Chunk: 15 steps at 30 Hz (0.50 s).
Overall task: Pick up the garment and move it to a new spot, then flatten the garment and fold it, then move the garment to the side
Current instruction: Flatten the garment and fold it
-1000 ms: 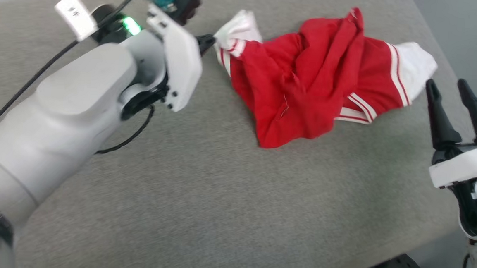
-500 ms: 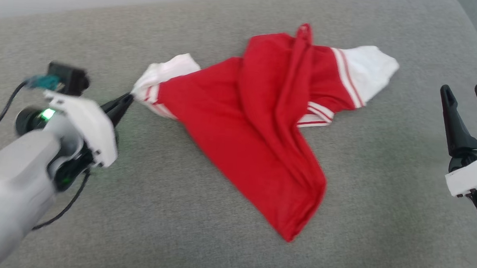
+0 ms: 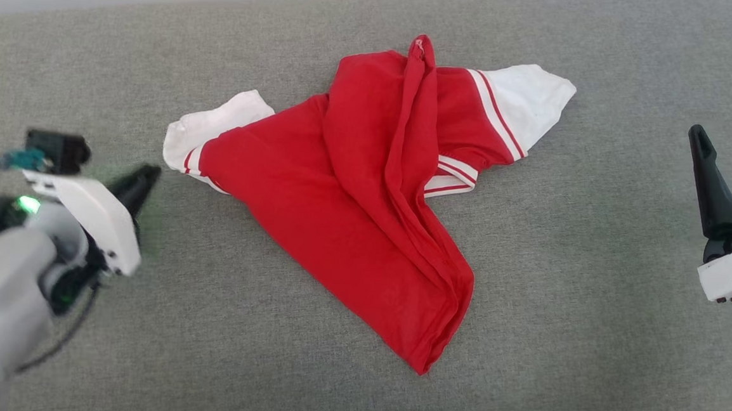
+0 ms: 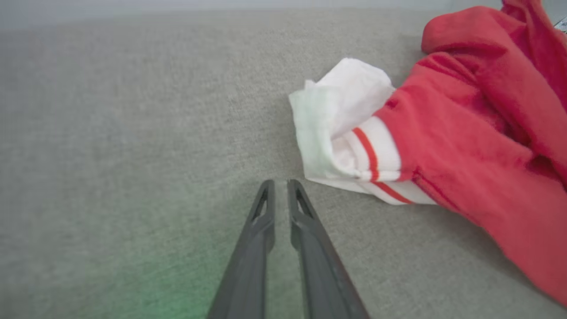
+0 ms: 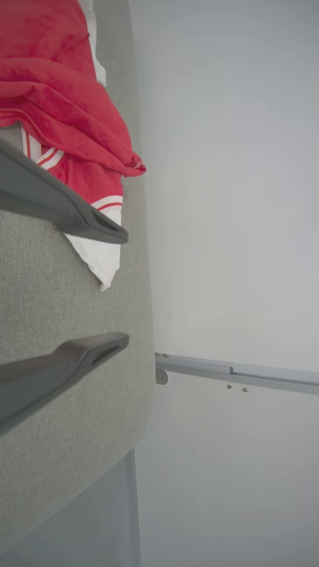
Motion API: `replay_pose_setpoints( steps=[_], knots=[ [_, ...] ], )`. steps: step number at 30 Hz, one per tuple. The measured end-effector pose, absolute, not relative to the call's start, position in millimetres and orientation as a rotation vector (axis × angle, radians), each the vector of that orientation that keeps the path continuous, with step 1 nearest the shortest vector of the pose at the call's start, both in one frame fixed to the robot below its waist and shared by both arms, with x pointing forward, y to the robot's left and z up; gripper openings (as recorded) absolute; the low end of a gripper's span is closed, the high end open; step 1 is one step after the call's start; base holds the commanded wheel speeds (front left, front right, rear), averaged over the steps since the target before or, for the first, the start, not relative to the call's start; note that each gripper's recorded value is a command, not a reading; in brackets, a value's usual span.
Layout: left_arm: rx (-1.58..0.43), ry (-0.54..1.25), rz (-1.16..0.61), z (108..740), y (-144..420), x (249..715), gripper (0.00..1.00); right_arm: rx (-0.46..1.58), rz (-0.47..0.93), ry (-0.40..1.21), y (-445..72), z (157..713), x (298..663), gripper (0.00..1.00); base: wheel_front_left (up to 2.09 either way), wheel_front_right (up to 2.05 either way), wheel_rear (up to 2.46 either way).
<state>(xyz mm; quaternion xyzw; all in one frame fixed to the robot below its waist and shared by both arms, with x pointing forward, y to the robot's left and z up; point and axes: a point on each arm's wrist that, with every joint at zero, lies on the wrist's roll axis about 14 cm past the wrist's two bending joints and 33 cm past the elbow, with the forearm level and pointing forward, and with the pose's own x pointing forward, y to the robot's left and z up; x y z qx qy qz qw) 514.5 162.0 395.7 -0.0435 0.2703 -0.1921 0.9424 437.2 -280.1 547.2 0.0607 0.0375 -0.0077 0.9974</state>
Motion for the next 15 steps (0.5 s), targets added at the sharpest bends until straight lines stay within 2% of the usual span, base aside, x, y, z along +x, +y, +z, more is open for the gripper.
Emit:
replay_pose_setpoints(
  steps=[8, 15],
  knots=[
    [0.074, 0.473, -0.427, 448.4, 176.2, 560.3, 1.0, 0.126, -0.014, 0.088, -277.2, 541.5, 438.1, 1.0, 0.0, 0.0, 0.0],
    [0.063, 0.728, -0.492, 433.9, 150.1, 560.4, 1.0, 0.129, -0.023, 0.11, -279.3, 531.7, 439.0, 1.0, 0.0, 0.0, 0.0]
  ],
)
